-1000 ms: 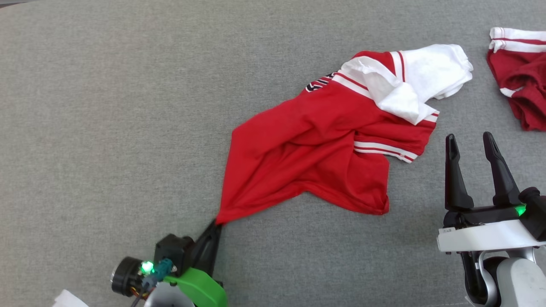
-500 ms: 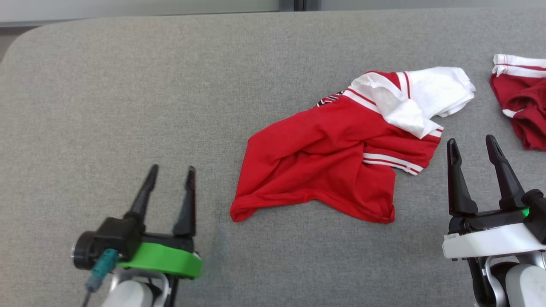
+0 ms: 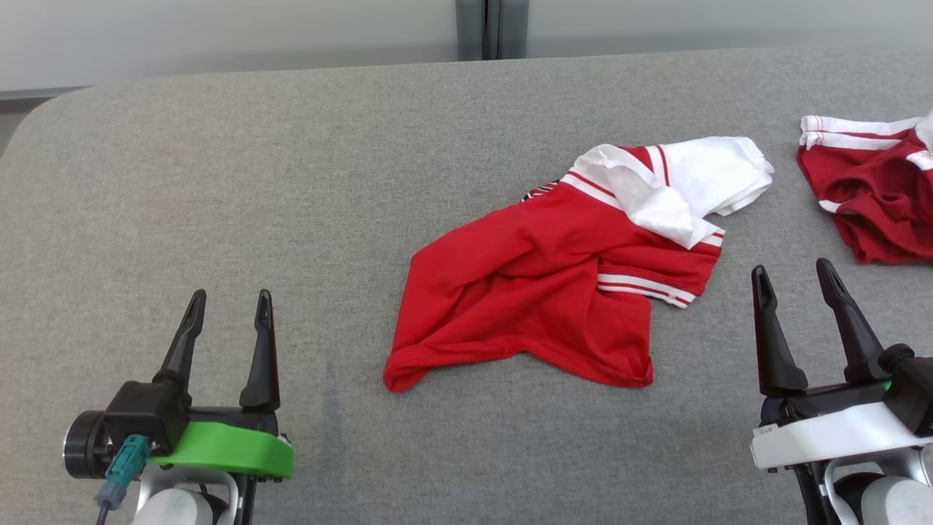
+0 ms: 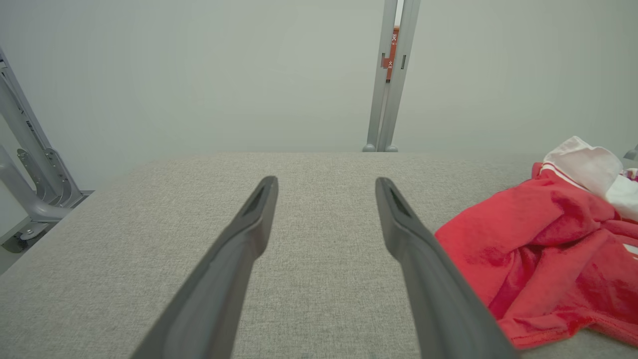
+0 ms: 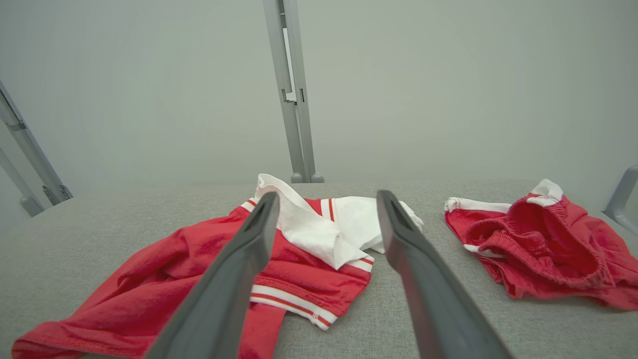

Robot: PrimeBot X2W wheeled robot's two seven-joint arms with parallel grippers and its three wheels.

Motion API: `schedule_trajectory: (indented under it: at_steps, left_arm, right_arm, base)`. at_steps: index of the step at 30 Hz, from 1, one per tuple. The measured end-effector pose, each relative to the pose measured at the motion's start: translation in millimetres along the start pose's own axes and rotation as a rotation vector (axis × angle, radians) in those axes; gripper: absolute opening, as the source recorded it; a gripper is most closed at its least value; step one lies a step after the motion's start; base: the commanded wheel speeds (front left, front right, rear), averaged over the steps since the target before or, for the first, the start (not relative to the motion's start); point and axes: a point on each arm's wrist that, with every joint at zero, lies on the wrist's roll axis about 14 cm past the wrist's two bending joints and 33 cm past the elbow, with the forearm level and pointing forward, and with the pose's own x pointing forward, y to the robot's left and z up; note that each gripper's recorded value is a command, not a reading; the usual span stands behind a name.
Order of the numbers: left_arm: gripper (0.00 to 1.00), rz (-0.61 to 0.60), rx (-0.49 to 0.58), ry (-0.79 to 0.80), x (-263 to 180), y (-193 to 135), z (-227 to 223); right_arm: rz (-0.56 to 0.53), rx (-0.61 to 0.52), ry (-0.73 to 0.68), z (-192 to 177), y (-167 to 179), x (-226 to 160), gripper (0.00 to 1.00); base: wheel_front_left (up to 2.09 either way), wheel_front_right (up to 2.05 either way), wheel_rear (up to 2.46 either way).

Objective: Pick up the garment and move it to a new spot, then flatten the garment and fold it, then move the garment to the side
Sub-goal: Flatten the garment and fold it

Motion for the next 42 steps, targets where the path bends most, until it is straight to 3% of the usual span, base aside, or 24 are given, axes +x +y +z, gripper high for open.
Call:
schedule_trajectory:
  at_steps: [13,19,30,31,32,33,38,42]
  left_arm:
    - [1.0,-0.009,0.007,0.023,1.1,1.4,-7.1]
    - [1.0,-0.135,0.015,0.052,28.8,-25.8,-3.6]
    - [1.0,-0.405,-0.007,0.516,36.8,-96.4,-115.3]
    - [0.52,-0.414,-0.016,0.548,34.1,-99.1,-123.2]
    - [0.2,-0.424,-0.019,0.564,32.9,-101.7,-128.2]
    - [0.0,-0.43,-0.028,0.576,32.6,-104.0,-131.7]
    - [0.0,-0.382,-0.043,0.515,46.2,-95.7,-127.3]
    - [0.0,-0.291,-0.001,0.412,63.6,-67.9,-107.5]
  right_arm:
    - [-0.005,0.009,0.006,-2.6,-0.3,-0.2,1.0]
    - [0.004,0.015,0.029,-11.6,1.0,5.1,1.0]
    - [-0.007,0.027,0.069,-31.9,-6.4,16.6,1.0]
    - [-0.016,0.025,0.075,-34.1,-9.2,15.5,1.0]
    - [-0.025,0.023,0.079,-36.1,-12.2,14.5,1.0]
    - [-0.033,0.022,0.083,-37.7,-14.8,13.7,1.0]
    - [-0.047,0.021,0.084,-39.9,-19.2,12.7,1.0]
    - [-0.047,0.025,0.076,-38.7,-18.7,15.1,1.0]
  base:
    - [0.0,0.0,0.0]
    - [0.0,0.0,0.0]
    - [0.0,0.0,0.0]
    - [0.0,0.0,0.0]
    - [0.0,0.0,0.0]
    - [0.0,0.0,0.0]
    - [0.0,0.0,0.0]
    - [0.0,0.0,0.0]
